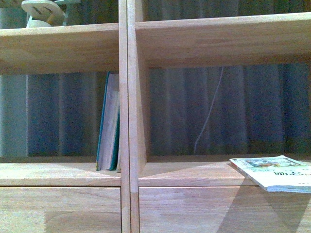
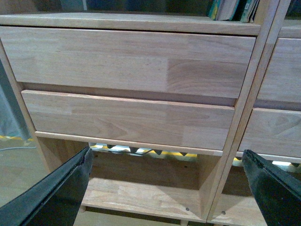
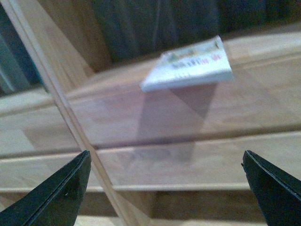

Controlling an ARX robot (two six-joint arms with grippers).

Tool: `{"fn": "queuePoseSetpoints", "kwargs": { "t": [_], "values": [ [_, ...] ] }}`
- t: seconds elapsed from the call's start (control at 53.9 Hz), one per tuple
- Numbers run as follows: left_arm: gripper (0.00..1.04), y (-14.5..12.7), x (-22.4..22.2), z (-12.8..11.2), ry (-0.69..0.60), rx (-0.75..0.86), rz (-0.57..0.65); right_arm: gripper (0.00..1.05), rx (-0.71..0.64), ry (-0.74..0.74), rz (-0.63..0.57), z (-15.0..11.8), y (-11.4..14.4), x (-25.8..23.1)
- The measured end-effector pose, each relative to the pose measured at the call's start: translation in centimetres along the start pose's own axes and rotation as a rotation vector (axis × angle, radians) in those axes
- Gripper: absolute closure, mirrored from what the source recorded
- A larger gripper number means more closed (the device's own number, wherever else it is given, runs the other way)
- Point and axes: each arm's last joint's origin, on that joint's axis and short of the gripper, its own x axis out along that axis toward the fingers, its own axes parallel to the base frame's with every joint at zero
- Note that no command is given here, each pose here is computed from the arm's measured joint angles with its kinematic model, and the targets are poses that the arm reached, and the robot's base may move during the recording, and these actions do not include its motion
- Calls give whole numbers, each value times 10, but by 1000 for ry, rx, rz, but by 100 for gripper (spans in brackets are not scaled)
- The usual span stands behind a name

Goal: Organize books on shelf

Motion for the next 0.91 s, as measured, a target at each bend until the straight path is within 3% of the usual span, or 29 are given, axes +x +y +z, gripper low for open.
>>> {"fn": "queuePoseSetpoints", "kwargs": {
  "t": [0.056,0.167,0.297,0.371,0.464,0.686,0.909],
  "values": [
    [7,0,0,0,0,0,0,7,77,-18,14,19,4,21],
    [7,0,0,0,0,0,0,7,217,26,4,28,2,64],
    [7,0,0,0,0,0,0,7,495,148,-102,5,-16,116],
    [7,0,0,0,0,0,0,7,706,114,-193,-12,-29,141],
    [7,0,0,0,0,0,0,7,846,58,-234,-22,-34,157],
    [7,0,0,0,0,0,0,7,1045,21,-213,-22,-27,194],
    [7,0,0,0,0,0,0,7,1087,-7,-230,-19,-21,224]
  ]
}}
